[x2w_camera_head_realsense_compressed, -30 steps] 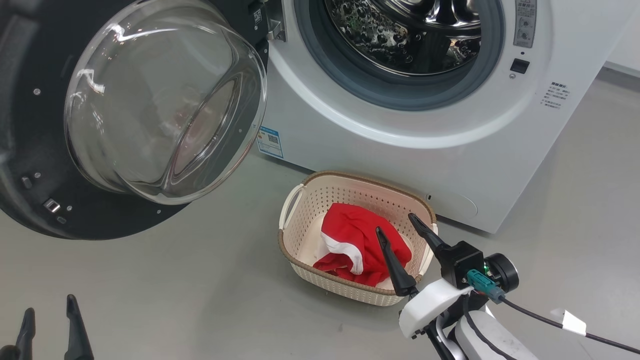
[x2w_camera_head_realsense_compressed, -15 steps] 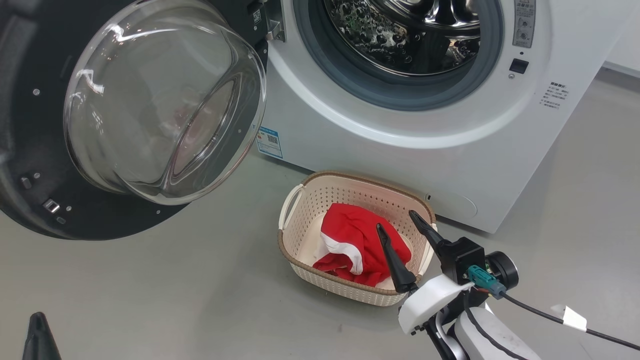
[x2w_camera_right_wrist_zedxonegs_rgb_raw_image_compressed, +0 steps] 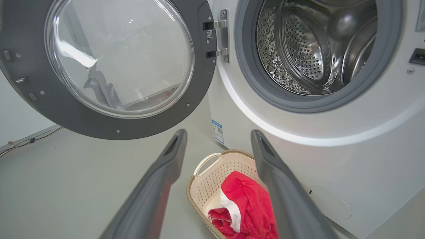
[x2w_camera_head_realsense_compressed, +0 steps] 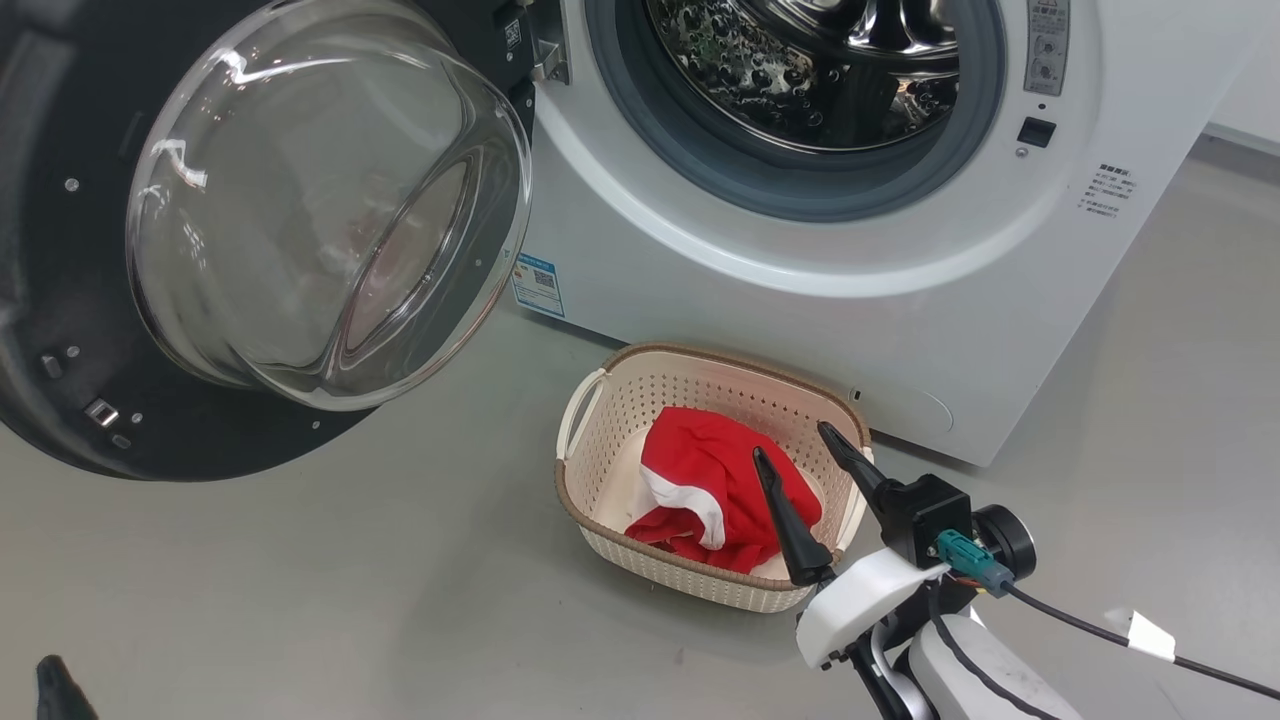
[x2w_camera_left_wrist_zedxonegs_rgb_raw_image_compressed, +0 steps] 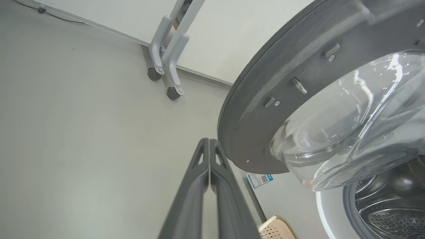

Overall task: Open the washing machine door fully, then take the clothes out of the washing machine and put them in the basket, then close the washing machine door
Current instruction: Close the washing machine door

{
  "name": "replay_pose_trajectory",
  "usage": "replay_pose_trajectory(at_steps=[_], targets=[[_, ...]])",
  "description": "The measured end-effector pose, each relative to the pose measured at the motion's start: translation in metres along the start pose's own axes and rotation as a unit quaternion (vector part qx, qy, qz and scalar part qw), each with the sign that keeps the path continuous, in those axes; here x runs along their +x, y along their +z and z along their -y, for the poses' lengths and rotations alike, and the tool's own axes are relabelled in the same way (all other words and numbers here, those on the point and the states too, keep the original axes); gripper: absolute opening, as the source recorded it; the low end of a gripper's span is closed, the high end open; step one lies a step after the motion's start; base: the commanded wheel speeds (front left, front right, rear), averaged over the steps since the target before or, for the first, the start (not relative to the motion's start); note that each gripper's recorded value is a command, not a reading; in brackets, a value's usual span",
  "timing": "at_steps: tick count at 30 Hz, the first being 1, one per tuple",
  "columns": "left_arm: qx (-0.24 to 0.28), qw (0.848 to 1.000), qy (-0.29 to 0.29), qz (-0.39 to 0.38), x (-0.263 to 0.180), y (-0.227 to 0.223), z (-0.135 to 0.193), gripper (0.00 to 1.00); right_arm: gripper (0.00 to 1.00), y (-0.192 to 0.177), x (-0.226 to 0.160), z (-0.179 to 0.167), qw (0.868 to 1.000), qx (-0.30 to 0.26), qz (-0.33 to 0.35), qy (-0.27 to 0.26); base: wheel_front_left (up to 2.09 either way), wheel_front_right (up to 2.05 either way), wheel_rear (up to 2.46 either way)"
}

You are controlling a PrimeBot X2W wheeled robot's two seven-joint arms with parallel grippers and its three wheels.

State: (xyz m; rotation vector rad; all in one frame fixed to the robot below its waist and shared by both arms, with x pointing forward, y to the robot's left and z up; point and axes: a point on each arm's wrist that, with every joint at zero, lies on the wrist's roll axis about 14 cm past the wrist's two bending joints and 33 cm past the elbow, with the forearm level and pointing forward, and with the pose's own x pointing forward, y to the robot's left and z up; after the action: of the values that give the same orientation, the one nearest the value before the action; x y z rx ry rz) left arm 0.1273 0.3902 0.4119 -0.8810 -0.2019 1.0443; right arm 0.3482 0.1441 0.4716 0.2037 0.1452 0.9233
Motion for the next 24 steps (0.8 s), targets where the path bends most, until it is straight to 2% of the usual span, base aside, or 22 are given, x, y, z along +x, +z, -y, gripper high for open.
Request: replay_pose_trajectory(at_steps=[2,8,17,24], targets=[[-0.059,0.998,0.009,0.008,0.003,0.002,0.001,0.0,1.0,0.0,0.0,0.0,1.0,0.001,0.0,-0.001,0.0,0.0,0.0],[-0.159,0.987,-0.021,0.013,0.015,0.01,0.031,0.0,1.0,0.0,0.0,0.002,1.0,0.001,0.0,-0.005,0.0,0.0,0.0],[-0.248,0.968,-0.03,0.033,0.024,0.035,0.036,0.0,1.0,0.0,0.0,0.002,1.0,0.001,0.0,-0.005,0.0,0.0,0.0],[-0.249,0.966,-0.057,0.04,0.039,0.07,0.043,0.0,1.0,0.0,0.0,0.002,1.0,0.001,0.0,-0.006,0.0,0.0,0.0]])
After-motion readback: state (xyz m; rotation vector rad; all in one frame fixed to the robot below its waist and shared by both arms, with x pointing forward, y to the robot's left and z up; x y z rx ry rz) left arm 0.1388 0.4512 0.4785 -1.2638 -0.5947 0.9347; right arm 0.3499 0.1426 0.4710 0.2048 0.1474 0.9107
